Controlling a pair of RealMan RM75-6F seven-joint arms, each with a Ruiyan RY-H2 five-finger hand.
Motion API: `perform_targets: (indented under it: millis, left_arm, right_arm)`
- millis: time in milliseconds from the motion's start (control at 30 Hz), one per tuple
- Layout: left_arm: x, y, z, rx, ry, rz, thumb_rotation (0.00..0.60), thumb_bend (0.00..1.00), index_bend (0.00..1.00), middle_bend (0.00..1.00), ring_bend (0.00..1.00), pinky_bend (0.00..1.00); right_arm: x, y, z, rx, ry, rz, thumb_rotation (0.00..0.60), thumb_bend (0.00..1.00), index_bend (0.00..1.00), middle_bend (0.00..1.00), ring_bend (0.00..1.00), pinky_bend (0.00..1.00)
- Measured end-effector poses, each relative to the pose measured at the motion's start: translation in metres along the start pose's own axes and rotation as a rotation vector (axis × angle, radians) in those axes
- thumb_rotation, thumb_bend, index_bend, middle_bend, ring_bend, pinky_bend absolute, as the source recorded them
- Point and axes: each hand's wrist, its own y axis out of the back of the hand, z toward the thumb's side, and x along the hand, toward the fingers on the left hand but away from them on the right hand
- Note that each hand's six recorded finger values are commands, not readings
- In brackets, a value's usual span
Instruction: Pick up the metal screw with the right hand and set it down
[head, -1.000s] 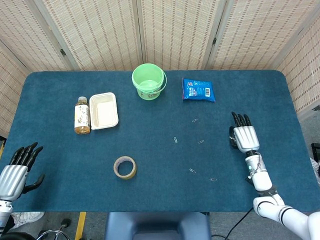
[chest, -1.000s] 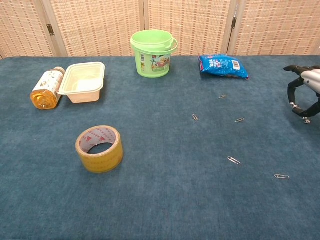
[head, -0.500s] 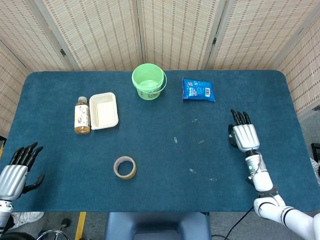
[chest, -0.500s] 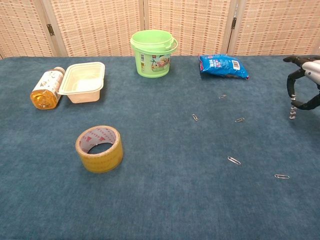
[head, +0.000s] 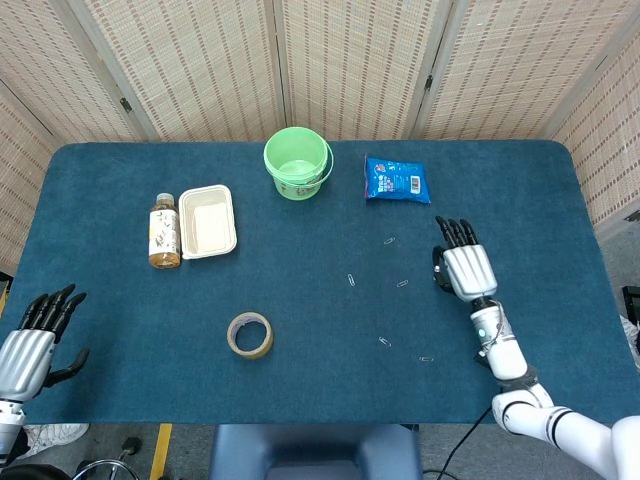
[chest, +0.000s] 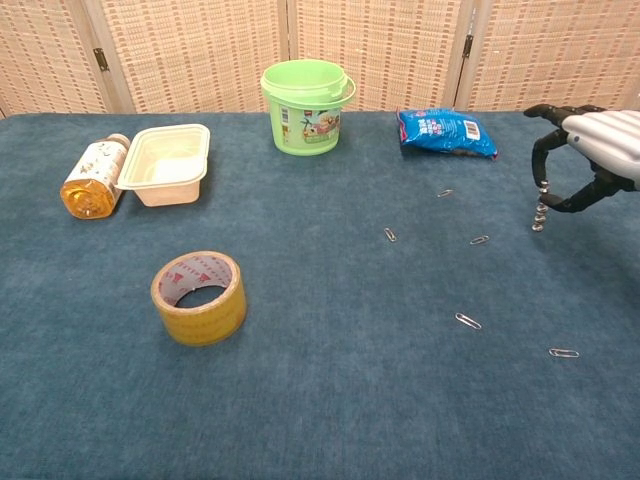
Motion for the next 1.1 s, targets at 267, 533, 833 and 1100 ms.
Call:
perform_targets:
  millis: [267,533,833,1100]
  left_arm:
    - [-0.001,0.000,0.000,-0.005,-0.007,-0.004,0.600,0.44,0.00,0.00,0.00,0.00]
    - [0.001,0.001,-0.005,-0.022,0.005,-0.008,0.600,0.44,0.00,0.00,0.00,0.00]
    - [0.001,0.003,-0.008,-0.035,0.009,-0.006,0.600,0.44,0.00,0.00,0.00,0.00]
    - [0.001,0.002,-0.008,-0.018,0.013,-0.008,0.600,0.44,0.00,0.00,0.00,0.00]
  right_arm:
    - [-0.004,-0.004,0.023,-0.020,0.044,0.000,0.600,0.38,0.62,0.06,0.00,0.00]
    - [-0.013,-0.006,0.041,-0.031,0.073,-0.008,0.600,0.38,0.62,0.06,0.00,0.00]
    - [-0.018,-0.009,0.049,-0.041,0.082,-0.002,0.600,0.38,0.62,0.06,0.00,0.00]
    - [-0.010,0.009,0.037,-0.060,0.070,-0.058,0.600,0.38,0.62,0.06,0.00,0.00]
